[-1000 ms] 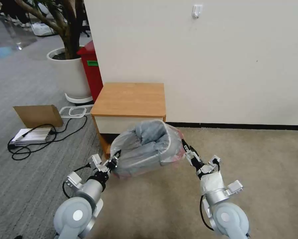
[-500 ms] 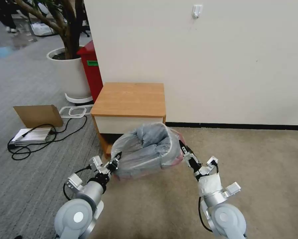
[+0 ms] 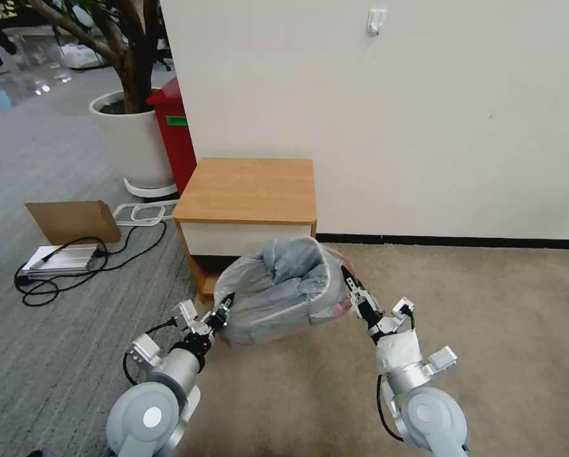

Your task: Pick up the garbage bag from the table and place it over the trash can.

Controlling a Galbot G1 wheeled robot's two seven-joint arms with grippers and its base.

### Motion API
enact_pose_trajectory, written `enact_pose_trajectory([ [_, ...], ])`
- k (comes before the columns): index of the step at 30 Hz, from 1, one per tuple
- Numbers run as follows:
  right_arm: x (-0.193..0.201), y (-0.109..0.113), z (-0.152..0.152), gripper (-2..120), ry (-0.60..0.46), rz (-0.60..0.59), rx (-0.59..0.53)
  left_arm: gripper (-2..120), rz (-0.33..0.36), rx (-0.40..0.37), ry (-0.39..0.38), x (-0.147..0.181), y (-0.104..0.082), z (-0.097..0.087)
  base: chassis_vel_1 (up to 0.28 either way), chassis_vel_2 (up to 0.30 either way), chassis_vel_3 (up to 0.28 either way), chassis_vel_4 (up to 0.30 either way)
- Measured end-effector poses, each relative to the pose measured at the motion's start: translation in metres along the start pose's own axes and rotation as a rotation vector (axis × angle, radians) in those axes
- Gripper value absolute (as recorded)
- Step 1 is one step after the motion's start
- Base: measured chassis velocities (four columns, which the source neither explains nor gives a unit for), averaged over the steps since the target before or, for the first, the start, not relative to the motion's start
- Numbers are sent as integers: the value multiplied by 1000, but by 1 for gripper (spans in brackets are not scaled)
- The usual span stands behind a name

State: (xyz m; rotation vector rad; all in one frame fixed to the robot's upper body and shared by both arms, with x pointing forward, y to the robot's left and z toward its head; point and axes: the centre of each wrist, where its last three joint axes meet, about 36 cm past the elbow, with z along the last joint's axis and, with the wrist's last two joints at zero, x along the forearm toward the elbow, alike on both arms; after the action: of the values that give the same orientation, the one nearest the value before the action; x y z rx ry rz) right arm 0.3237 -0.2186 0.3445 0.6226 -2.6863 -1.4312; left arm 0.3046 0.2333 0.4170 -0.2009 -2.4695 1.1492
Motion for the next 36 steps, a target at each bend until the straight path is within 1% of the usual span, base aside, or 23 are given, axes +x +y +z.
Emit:
enact_pose_trajectory([
  [1,-1,0,0,22,0,0,3,5,2,-3,3,0,0,1,0,0,0,0],
  [2,-1,0,0,22,0,0,3,5,2,-3,3,0,0,1,0,0,0,0],
  [5,-2,-2,-1,7,-3,2,12,5,9,-6,13,2,0,4,0,0,0,0],
  [6,-3,-2,-2,4,-5,2,15,5,11,-7,15,2,0,4,0,0,0,0],
  [7,-3,-2,-2,4,-5,2,15,5,11,-7,15,2,0,4,0,0,0,0],
  [8,-3,-2,-2,0,-8,2,18,5,14,-8,17,3,0,4,0,0,0,0],
  [12,-4,-5,-3,0,-15,15,26,5,18,-8,20,4,-1,5,0,0,0,0],
  [19,-9,-12,-5,0,-35,82,52,5,35,-8,28,8,-3,7,0,0,0,0],
  [24,-11,-20,-3,0,-22,140,91,5,49,-7,25,9,-7,6,0,0,0,0],
  [32,-10,-26,0,0,-8,168,119,5,51,-8,22,9,-9,6,0,0,0,0],
  [33,-9,-24,-1,4,-14,168,144,5,44,-25,20,8,-8,6,0,0,0,0],
  [35,-9,-22,-2,5,-16,165,153,5,43,-29,20,7,-7,6,0,0,0,0],
  [36,-7,-16,-5,11,-23,160,183,5,37,-42,17,6,-6,5,0,0,0,0],
])
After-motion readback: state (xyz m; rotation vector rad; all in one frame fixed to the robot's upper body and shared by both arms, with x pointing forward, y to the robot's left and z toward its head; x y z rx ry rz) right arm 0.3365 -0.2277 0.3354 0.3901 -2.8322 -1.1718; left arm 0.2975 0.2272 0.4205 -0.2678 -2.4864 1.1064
